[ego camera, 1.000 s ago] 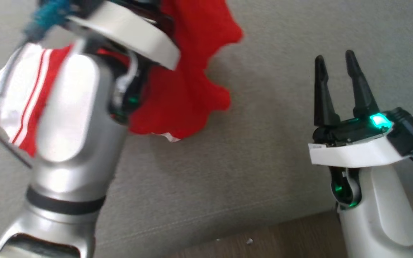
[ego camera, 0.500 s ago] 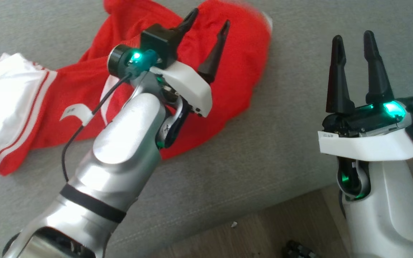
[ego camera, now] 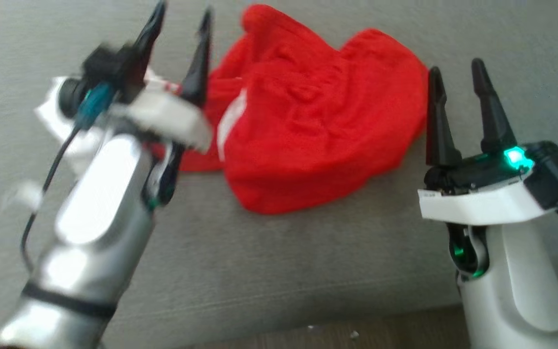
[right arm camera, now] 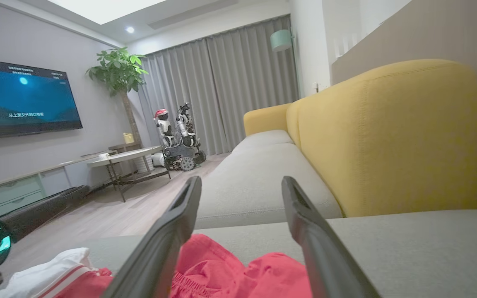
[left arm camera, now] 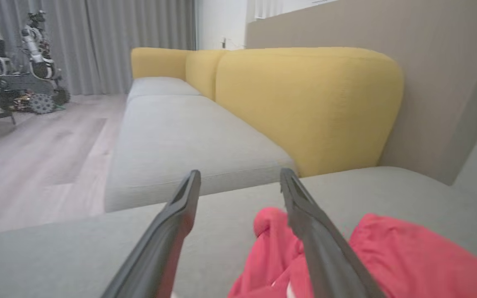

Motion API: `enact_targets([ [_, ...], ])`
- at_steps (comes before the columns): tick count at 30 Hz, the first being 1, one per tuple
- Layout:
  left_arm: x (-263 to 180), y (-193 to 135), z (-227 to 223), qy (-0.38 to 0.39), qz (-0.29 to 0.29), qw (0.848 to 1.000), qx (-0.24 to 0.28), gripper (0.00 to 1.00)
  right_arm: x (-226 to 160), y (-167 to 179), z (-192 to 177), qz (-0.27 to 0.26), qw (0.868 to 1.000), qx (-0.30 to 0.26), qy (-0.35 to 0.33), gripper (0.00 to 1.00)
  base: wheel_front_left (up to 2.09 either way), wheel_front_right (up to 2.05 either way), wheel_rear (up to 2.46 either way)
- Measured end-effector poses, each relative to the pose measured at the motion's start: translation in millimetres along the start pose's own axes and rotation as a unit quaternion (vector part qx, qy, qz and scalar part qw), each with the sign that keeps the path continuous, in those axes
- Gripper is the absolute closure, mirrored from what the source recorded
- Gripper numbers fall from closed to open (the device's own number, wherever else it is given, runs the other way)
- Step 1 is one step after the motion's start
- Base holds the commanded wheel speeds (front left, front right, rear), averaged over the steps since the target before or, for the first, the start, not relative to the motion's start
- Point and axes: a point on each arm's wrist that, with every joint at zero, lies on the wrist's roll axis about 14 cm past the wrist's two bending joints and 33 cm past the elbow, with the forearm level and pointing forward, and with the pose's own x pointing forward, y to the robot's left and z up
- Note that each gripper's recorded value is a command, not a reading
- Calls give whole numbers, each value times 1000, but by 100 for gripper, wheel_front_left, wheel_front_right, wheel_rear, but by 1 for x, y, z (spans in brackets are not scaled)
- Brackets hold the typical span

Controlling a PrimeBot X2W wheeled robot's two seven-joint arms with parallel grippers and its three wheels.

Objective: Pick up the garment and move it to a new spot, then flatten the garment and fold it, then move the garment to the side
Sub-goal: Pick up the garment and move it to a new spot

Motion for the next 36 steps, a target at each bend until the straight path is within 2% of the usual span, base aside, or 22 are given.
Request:
enact_targets([
  [5,-69,31,-6,15,54,998,20,0,-7,26,-7,29,999,10,13,0,0,0,0],
  [10,-129,38,-5,19,98,994,34,0,-17,41,-6,42,999,16,17,0,0,0,0],
  [15,-168,39,-2,15,145,989,25,0,-33,51,-12,49,998,21,32,0,0,0,0],
  [21,-180,43,3,1,175,985,15,0,-38,51,-18,47,998,28,40,0,0,0,0],
  [36,-177,48,11,-14,173,985,24,0,-43,52,-13,48,998,25,37,0,0,0,0],
])
